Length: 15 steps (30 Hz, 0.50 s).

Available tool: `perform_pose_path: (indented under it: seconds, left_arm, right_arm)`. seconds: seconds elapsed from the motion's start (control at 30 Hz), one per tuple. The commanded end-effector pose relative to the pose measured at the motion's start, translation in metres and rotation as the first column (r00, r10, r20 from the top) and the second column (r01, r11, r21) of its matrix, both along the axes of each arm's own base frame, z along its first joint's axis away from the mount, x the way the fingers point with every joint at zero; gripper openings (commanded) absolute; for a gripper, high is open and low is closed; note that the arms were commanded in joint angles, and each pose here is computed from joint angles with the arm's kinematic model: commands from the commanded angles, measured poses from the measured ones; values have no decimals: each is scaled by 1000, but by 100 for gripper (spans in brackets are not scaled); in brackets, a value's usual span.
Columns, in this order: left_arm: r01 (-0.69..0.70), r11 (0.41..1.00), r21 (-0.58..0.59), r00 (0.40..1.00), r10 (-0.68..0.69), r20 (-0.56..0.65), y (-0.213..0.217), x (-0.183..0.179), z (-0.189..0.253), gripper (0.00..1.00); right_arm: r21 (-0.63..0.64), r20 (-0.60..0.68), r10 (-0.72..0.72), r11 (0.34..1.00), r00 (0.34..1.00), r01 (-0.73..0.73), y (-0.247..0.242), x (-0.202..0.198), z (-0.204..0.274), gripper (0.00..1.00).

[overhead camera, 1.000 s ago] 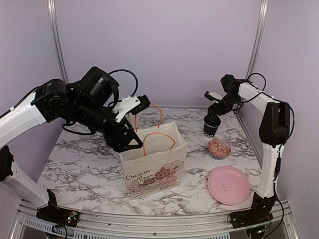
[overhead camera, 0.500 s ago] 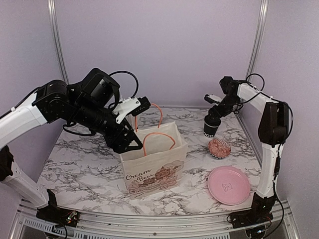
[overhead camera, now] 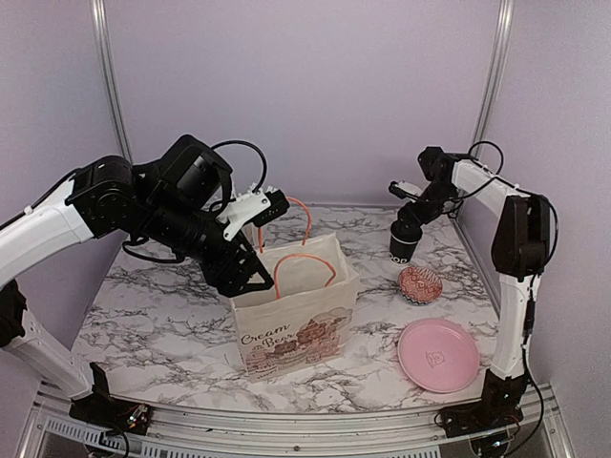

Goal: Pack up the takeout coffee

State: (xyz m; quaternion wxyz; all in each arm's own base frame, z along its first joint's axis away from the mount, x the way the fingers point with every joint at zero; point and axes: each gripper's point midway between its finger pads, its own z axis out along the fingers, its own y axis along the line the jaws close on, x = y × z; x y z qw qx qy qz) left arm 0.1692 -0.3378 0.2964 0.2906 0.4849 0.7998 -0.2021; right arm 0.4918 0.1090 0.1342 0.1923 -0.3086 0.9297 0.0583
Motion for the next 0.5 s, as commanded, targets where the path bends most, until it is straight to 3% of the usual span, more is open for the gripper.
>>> perform_pose_path:
  seconds: [0.0,0.2,0.33,0.47]
  left_arm:
    - [-4,998,-64,999,6,39,-2,1,26,75]
    - [-69,982,-177,988,92,123,24,3,77,78]
    - [-145,982,-122,972,165,167,40,17,65,82]
    - [-176,982,-71,975,184,127,38,31,43,82]
  right_arm:
    - [42,53,34,998,998,-37,11,-7,30,64]
    - [68,190,170,980,967,-186,43,-44,74,62]
    - [105,286,230,957,930,-269,66,-70,111,61]
    - [189,390,270,912,880,-364,84,-96,162,60]
